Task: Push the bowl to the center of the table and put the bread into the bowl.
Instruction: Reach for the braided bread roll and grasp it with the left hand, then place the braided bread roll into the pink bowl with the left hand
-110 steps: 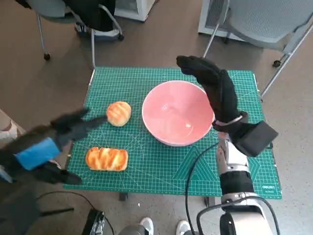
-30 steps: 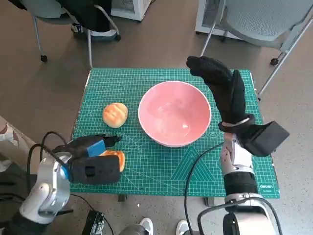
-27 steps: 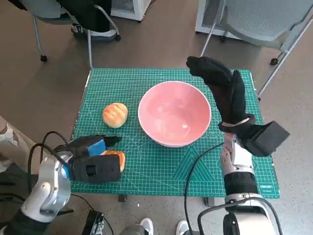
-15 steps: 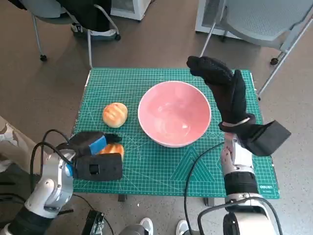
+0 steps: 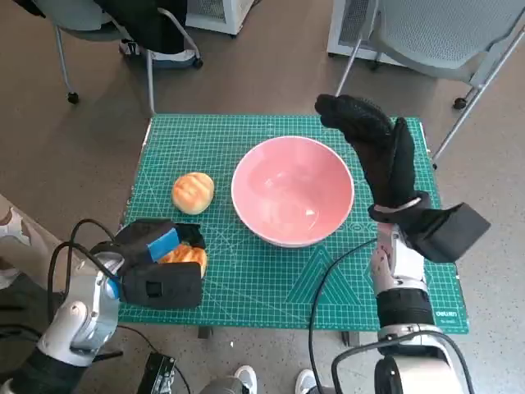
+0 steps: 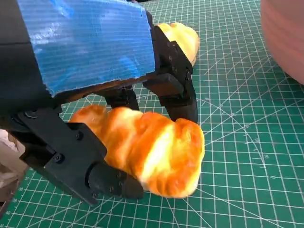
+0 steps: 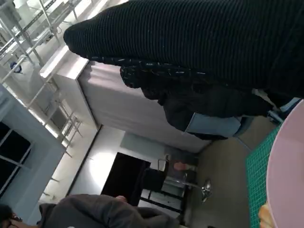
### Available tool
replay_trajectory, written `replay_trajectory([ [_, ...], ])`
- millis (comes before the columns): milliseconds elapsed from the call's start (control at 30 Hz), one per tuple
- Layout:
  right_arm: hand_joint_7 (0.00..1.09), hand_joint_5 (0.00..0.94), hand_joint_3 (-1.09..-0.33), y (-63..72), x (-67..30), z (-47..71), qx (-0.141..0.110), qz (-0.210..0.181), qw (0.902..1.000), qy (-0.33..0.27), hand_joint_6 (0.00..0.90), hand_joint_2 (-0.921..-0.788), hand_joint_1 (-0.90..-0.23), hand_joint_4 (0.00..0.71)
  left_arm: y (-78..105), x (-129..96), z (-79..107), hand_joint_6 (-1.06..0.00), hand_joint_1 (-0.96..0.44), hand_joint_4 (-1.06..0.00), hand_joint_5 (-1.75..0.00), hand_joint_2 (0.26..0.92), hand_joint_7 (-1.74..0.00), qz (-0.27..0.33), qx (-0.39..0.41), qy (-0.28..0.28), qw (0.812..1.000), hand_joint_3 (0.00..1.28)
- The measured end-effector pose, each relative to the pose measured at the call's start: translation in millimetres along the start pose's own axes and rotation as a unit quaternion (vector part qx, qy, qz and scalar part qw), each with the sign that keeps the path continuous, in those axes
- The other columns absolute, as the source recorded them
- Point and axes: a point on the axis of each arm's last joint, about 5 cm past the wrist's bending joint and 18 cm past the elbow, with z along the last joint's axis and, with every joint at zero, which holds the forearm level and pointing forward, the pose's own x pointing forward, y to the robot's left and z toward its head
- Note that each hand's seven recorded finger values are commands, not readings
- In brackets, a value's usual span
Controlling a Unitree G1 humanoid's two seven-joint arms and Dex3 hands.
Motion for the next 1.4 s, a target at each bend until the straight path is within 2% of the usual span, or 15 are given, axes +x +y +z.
replay_trajectory([
  [100,0.37,0.001,-0.767,-0.1,-0.3,-0.3,0.001,-0.001,1.0000,0.001,0.162,-0.921,-0.686,0.228,-0.2,0,-0.3,-0.61,0.00,-0.68,-1.36,0.653,-1.16,0.001,0.000,0.002,1.000,0.57],
  [200,0.37,0.001,-0.767,-0.1,-0.4,-0.3,0.001,-0.001,1.0000,0.001,0.160,-0.921,-0.686,0.228,-0.5,0,-0.4,-0.61,0.00,-0.67,-1.35,0.694,-1.14,0.002,-0.001,0.003,1.000,0.50],
  [333,0.38,0.001,-0.767,-0.2,-0.4,-0.3,0.001,-0.001,1.0000,0.001,0.158,-0.921,-0.686,0.228,-0.6,1,-0.5,-0.61,0.00,-0.66,-1.36,0.712,-1.13,0.002,-0.001,0.006,1.000,0.47],
  [900,0.39,0.001,-0.767,-0.7,-1.1,-1.1,0.002,-0.004,1.0000,0.003,0.149,-0.921,-0.686,0.228,4.4,-7,2.1,-0.64,0.00,-0.69,-1.33,0.706,-1.10,0.001,-0.011,-0.001,1.000,0.46],
  [1033,0.40,0.001,-0.767,-0.7,-0.9,-1.4,0.003,-0.003,1.0000,0.005,0.147,-0.921,-0.686,0.228,13.9,-14,5.2,-0.66,0.00,-0.71,-1.29,0.725,-1.07,0.014,-0.015,-0.011,1.000,0.41],
  [1200,0.40,0.001,-0.767,-0.9,-1.1,-1.7,0.003,-0.003,1.0000,0.006,0.145,-0.921,-0.686,0.228,31.6,-27,8.3,-0.66,0.00,-0.76,-1.20,0.792,-1.06,0.046,-0.023,-0.026,0.998,0.27],
  [1267,0.40,0.000,-0.768,-1.2,-1.4,-1.9,0.004,-0.003,1.0000,0.006,0.143,-0.921,-0.685,0.227,39.7,-33,10.1,-0.67,0.00,-0.78,-1.16,0.824,-1.06,0.065,-0.026,-0.034,0.997,0.20],
  [1400,0.41,0.000,-0.770,-1.2,-1.3,-2.3,0.004,-0.003,1.0000,0.008,0.141,-0.921,-0.684,0.226,56.7,-45,14.4,-0.66,0.00,-0.80,-1.11,0.845,-1.08,0.119,-0.028,-0.055,0.991,0.15],
])
